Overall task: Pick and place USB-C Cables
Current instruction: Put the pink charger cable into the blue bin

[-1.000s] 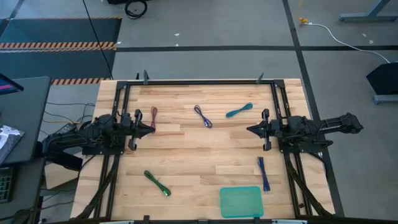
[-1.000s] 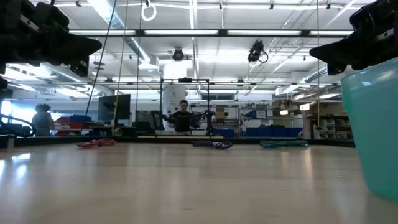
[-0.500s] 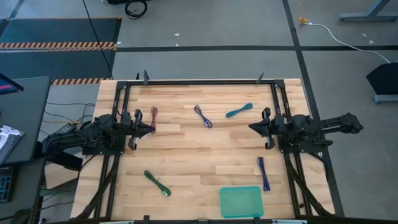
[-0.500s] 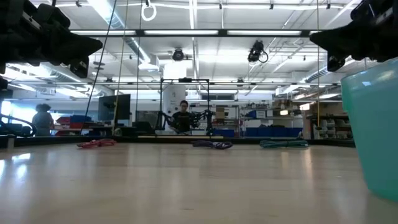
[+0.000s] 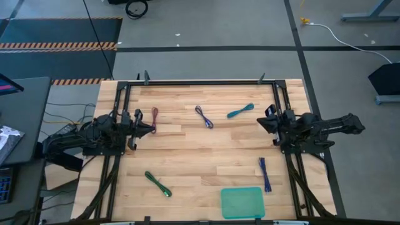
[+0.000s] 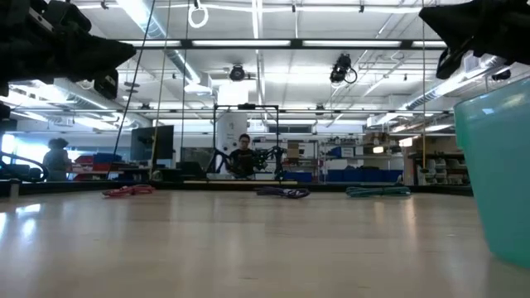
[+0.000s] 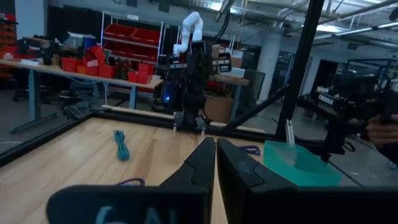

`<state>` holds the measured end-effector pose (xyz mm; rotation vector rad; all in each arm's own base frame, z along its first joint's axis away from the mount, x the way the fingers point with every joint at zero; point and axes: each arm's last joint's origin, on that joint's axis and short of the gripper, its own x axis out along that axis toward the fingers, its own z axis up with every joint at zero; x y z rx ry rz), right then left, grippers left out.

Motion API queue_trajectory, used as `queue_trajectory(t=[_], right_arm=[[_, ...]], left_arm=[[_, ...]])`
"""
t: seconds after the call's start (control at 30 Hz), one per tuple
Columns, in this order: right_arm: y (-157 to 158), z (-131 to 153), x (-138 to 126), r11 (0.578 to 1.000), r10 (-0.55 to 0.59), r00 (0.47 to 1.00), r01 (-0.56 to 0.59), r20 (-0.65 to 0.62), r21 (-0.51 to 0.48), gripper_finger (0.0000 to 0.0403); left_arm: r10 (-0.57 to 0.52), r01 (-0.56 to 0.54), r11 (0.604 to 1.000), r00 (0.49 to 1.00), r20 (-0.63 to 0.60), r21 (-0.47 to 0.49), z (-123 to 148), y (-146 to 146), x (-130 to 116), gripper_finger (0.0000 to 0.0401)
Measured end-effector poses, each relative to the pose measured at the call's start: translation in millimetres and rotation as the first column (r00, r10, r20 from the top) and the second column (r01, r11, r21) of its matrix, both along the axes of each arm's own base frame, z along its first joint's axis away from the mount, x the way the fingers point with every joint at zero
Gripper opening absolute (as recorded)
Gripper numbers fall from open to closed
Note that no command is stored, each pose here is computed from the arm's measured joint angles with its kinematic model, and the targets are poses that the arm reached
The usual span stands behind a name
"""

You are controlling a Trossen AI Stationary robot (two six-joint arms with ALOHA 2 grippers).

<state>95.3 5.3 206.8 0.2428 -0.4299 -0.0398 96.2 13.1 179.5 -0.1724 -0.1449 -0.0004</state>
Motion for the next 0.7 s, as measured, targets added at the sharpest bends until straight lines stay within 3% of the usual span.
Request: queue_trajectory(t=[0.23,0.47,0.6,0.7], right_arm=[[-3.8,7.3,3.2,0.98,-0.174,0.983,0.167,-0.064,-0.103,0.004],[-11.6,50.3,30.2,0.933,-0.341,0.917,0.303,-0.205,-0.197,0.0148],[-20.5,78.1,68.2,0.904,-0.413,0.806,0.308,-0.424,-0.296,0.0186],[-30.4,90.4,101.3,0.894,-0.441,0.655,0.263,-0.614,-0.362,0.0197]], left_arm=[[0.05,-0.051,0.998,0.998,0.029,0.03,4.8,1.2,-0.9,0.0039],[0.166,-0.167,0.982,0.986,0.013,0.087,24.4,4.8,1.6,0.0149],[0.251,-0.245,0.963,0.967,-0.049,0.109,30.5,8.6,8.6,0.0212],[0.276,-0.259,0.957,0.951,-0.141,0.129,35.4,11.0,16.7,0.024]])
